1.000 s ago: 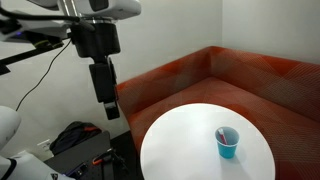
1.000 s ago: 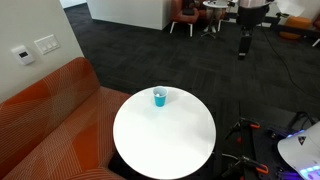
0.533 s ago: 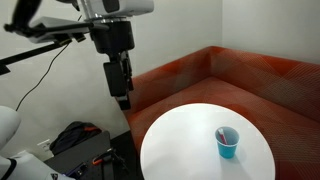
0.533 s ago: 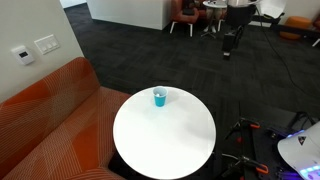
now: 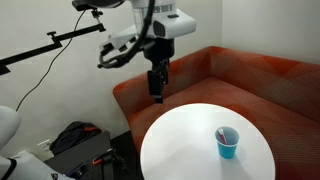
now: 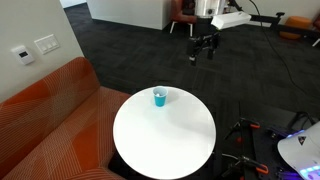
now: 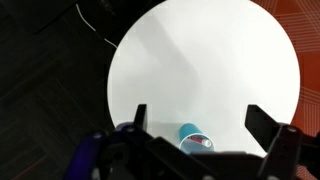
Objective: Put the marker on the table
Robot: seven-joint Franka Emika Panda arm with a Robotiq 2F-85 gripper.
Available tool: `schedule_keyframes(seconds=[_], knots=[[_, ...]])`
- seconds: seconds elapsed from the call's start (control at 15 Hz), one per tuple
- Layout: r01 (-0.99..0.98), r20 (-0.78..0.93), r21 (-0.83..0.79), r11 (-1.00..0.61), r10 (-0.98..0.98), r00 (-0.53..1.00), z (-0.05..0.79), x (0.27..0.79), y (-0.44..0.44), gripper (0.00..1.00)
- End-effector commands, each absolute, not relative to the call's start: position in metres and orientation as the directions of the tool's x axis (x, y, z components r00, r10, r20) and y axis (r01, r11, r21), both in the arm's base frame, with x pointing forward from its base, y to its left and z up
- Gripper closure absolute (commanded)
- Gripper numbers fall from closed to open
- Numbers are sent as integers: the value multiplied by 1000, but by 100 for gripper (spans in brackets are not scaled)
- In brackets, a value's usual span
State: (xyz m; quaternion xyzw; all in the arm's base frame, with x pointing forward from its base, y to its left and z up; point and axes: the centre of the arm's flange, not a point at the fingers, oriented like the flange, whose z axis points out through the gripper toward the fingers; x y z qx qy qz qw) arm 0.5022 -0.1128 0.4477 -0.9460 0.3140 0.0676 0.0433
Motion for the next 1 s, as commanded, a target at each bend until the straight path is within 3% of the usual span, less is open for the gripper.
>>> schedule_keyframes(seconds=[0.0,0.13,0.47,0.93], knots=[[-697,-163,-75,-713,-681,714,426,545,-117,0],[-669,-161,-67,-740,-654,739,425,528,-115,0],[-680,-169,-73,-729,-663,729,413,543,-117,0],[-874,-221,-193,-445,-848,481,399,569,-148,0]])
